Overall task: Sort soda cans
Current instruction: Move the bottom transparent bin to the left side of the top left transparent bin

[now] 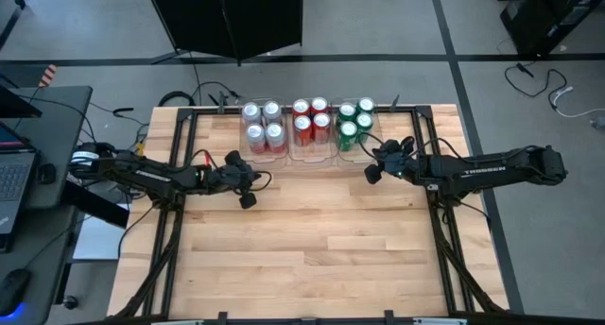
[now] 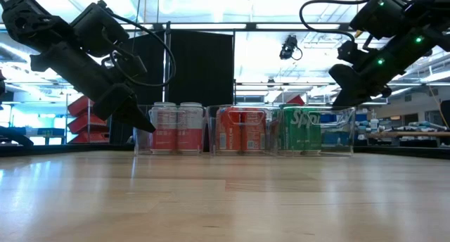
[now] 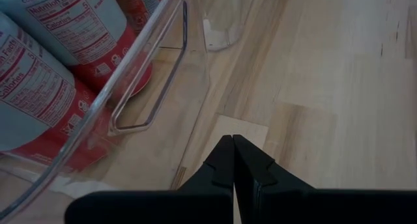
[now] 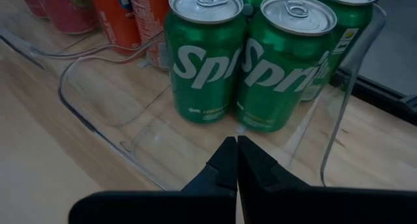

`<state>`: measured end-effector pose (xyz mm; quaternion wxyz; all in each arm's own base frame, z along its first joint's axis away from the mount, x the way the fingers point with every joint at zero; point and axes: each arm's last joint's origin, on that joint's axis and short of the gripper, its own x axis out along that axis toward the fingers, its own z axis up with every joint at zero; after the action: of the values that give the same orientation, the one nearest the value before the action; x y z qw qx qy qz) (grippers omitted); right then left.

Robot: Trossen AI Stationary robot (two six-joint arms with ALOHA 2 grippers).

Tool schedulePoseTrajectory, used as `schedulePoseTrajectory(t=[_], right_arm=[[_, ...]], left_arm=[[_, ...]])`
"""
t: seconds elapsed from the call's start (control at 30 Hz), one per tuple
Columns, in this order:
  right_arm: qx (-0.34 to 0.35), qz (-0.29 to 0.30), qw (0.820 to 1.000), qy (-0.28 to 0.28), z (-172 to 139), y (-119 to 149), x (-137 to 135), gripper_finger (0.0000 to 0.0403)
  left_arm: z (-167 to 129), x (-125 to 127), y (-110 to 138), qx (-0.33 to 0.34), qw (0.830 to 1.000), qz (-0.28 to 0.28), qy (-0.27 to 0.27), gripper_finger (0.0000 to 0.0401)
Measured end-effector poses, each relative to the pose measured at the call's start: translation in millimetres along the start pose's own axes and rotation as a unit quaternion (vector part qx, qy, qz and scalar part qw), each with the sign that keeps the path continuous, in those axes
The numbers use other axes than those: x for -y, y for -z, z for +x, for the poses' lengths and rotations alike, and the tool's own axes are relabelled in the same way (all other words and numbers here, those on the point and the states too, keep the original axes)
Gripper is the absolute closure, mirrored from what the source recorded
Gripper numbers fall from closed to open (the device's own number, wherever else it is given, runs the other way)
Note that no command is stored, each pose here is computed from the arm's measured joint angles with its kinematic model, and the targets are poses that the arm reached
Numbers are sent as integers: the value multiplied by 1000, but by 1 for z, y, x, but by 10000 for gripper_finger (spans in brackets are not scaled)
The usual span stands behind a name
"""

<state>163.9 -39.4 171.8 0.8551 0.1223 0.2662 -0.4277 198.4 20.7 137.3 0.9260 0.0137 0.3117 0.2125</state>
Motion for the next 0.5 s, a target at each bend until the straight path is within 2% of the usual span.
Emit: schedulePoseTrajectory(t=[0.27,0.5], right_arm=[[5,-2,1000,-10,7,0,-7,403],[15,-11,999,-30,11,-2,-13,403]], left_arm=[[-5,0,-3,7,1000,-3,25,401],[-19,-4,-12,41,998,-14,39,401]])
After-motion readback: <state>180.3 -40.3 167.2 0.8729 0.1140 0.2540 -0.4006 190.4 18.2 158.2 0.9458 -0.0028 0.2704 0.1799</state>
